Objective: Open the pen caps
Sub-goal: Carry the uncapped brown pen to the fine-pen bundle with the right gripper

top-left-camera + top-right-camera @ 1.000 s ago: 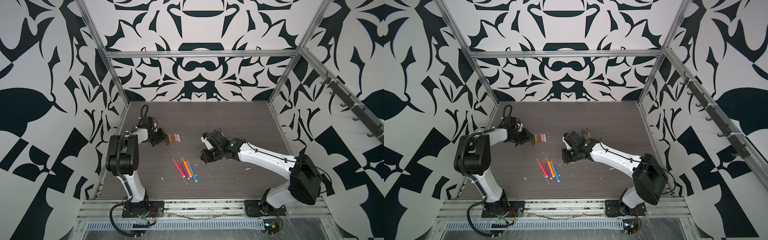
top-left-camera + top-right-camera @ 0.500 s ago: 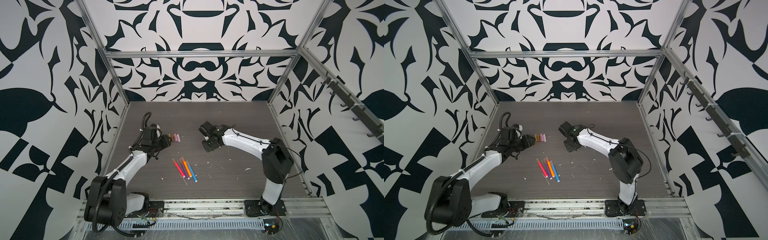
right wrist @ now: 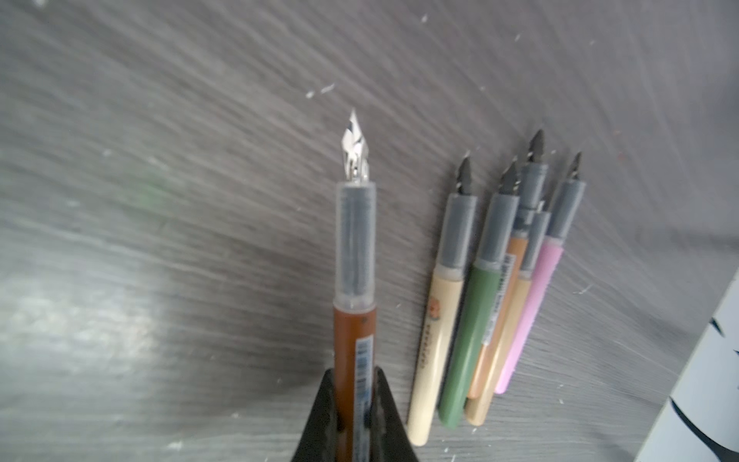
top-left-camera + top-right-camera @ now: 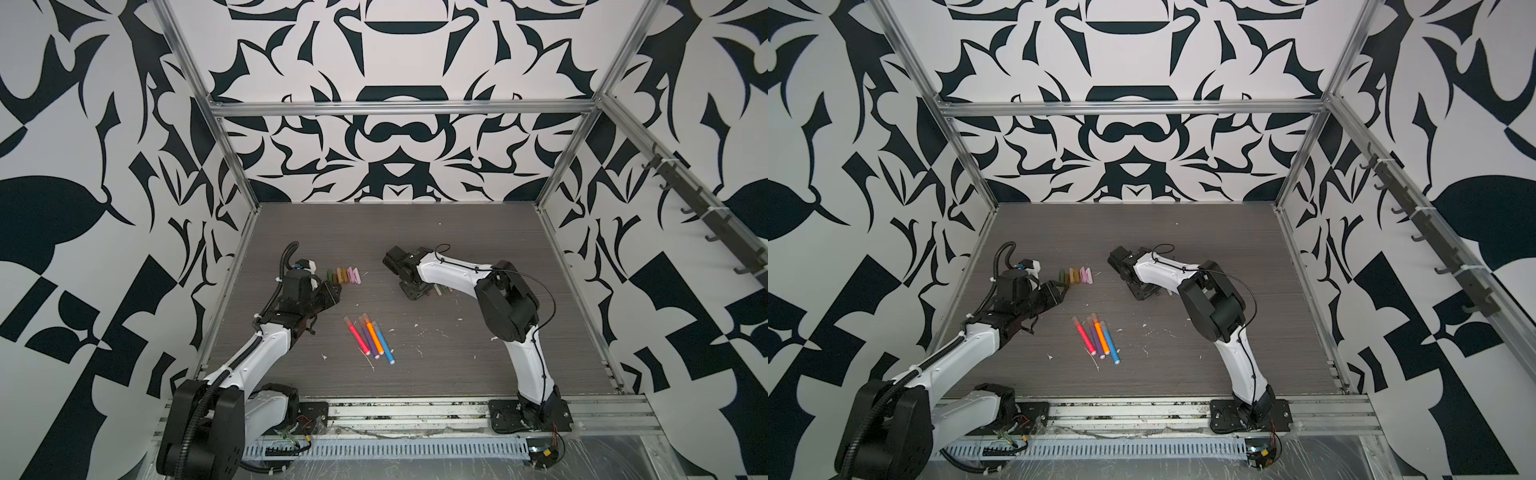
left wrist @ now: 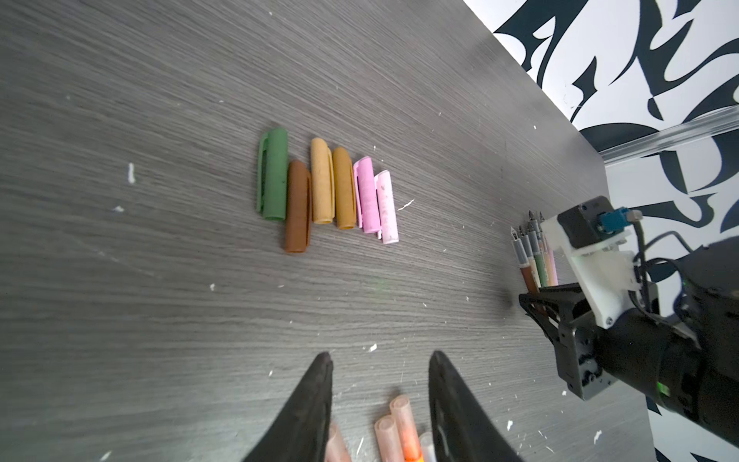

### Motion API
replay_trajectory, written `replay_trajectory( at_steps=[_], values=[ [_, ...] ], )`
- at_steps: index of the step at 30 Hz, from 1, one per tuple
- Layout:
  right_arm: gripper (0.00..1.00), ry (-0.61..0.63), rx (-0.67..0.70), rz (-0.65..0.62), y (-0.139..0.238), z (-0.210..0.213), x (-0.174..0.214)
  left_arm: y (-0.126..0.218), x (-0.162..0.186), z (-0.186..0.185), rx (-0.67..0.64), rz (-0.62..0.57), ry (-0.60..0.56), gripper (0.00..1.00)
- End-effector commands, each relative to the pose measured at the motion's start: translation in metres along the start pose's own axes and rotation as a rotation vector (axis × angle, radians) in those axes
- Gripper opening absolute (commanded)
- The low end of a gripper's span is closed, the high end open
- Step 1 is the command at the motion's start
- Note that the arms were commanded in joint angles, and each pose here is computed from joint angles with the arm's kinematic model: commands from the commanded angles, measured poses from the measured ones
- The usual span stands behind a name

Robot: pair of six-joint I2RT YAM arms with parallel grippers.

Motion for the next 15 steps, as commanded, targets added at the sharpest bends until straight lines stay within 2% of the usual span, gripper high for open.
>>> replay_trajectory(
  at_steps=[1, 4, 6, 8, 15],
  values=[
    [0.05, 0.008, 0.077, -0.001, 0.010, -0.010, -0.002, -0.006, -0.001, -0.003, 0.027, 0.018, -0.012, 0.43],
    [0.17, 0.018, 0.089, 0.011, 0.007, -0.010, -0.001, -0.008, -0.002, -0.004, 0.029, 0.024, -0.012, 0.43],
    [0.35, 0.025, 0.086, 0.018, 0.006, -0.010, -0.001, -0.008, -0.001, -0.004, 0.032, 0.027, -0.013, 0.43],
    [0.44, 0.029, 0.075, 0.019, 0.007, -0.010, -0.002, -0.008, -0.001, -0.004, 0.035, 0.028, -0.015, 0.43],
    [0.44, 0.004, 0.023, -0.008, 0.021, -0.012, -0.005, -0.008, -0.001, -0.004, 0.036, 0.028, -0.016, 0.43]
  ],
)
Point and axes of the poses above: each gripper's point midway between its finger pads, its own y axis back along the fingers, its own z axis along the line the jaws close on, x = y × z, the point moved 8 cm from there along y, back along the fingers, and after that the axes turned 1 degree about -y, right-handed, at the moved point
